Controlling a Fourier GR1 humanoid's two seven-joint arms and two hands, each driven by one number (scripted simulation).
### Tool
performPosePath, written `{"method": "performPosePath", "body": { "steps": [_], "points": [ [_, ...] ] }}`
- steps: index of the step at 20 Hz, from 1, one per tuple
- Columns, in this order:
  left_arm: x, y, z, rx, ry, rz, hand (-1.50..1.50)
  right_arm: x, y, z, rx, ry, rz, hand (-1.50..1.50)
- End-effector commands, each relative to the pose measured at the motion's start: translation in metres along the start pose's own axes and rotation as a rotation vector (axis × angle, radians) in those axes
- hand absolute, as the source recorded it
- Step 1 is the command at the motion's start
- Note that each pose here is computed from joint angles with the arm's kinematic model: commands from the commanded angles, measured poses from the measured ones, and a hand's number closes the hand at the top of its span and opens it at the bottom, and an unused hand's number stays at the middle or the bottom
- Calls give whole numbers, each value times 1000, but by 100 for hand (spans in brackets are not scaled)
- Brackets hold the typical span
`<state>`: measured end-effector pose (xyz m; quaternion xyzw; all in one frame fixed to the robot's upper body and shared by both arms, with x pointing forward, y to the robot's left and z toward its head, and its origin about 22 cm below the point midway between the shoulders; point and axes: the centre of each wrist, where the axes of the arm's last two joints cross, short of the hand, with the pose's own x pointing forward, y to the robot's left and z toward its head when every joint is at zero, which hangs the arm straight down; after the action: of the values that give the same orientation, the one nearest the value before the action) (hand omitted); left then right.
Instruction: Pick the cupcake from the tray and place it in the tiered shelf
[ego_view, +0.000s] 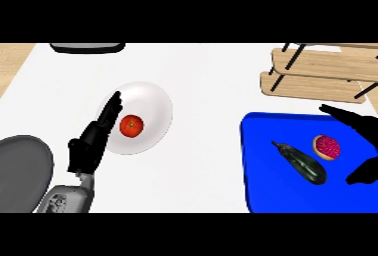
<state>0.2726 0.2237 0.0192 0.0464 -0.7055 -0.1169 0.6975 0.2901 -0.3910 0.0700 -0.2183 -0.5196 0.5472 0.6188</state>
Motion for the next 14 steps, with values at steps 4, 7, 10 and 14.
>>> {"method": "performPosePath", "body": {
  "steps": [4, 7, 10, 14],
  "points": [
    [-12, -4, 1, -2, -8, -17, 0, 14, 20, -25, 8, 21, 7, -150],
    [-7, -12, -1, 4, 6, 11, 0, -16, 23, -28, 4, 10, -2, -150],
    [7, -9, 3, 7, -1, 2, 0, -13, 25, -13, 28, 6, 11, -150],
    [-4, 4, -13, -6, 4, 17, 0, -31, 32, -12, 40, -5, -11, -150]
  ]
}}
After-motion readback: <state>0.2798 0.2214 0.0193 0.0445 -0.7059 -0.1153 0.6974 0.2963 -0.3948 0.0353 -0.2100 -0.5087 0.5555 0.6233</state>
